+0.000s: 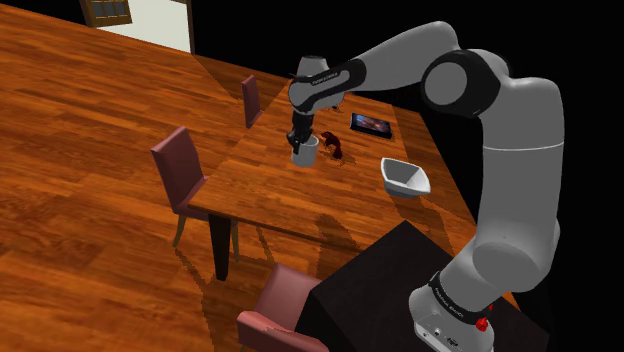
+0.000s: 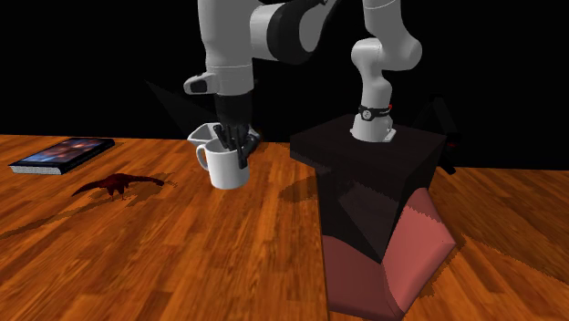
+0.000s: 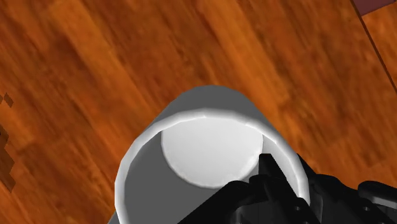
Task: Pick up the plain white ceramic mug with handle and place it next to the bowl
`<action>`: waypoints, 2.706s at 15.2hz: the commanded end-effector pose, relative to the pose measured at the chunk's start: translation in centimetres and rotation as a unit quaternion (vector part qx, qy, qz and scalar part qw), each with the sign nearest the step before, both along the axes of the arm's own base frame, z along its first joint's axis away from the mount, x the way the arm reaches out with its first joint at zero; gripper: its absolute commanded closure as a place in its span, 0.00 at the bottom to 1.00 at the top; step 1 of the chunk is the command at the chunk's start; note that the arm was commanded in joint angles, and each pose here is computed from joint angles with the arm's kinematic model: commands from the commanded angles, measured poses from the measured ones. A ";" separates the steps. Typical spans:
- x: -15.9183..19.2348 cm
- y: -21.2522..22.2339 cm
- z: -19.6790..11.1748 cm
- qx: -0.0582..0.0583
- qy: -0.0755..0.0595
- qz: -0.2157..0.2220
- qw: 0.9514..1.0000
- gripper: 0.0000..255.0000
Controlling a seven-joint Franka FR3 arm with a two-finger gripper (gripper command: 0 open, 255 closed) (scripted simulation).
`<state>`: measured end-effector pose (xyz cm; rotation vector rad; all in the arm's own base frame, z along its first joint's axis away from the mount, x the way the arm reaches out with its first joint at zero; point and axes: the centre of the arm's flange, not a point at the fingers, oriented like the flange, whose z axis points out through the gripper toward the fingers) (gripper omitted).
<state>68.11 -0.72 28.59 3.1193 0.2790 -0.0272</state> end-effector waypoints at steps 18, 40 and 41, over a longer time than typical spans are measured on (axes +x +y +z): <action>-12.3 -18.7 1.1 0.000 0.000 0.000 1.000 1.00; -17.6 -26.8 -6.2 0.000 0.000 0.000 1.000 1.00; -17.6 -26.8 -6.7 0.000 0.000 0.000 1.000 1.00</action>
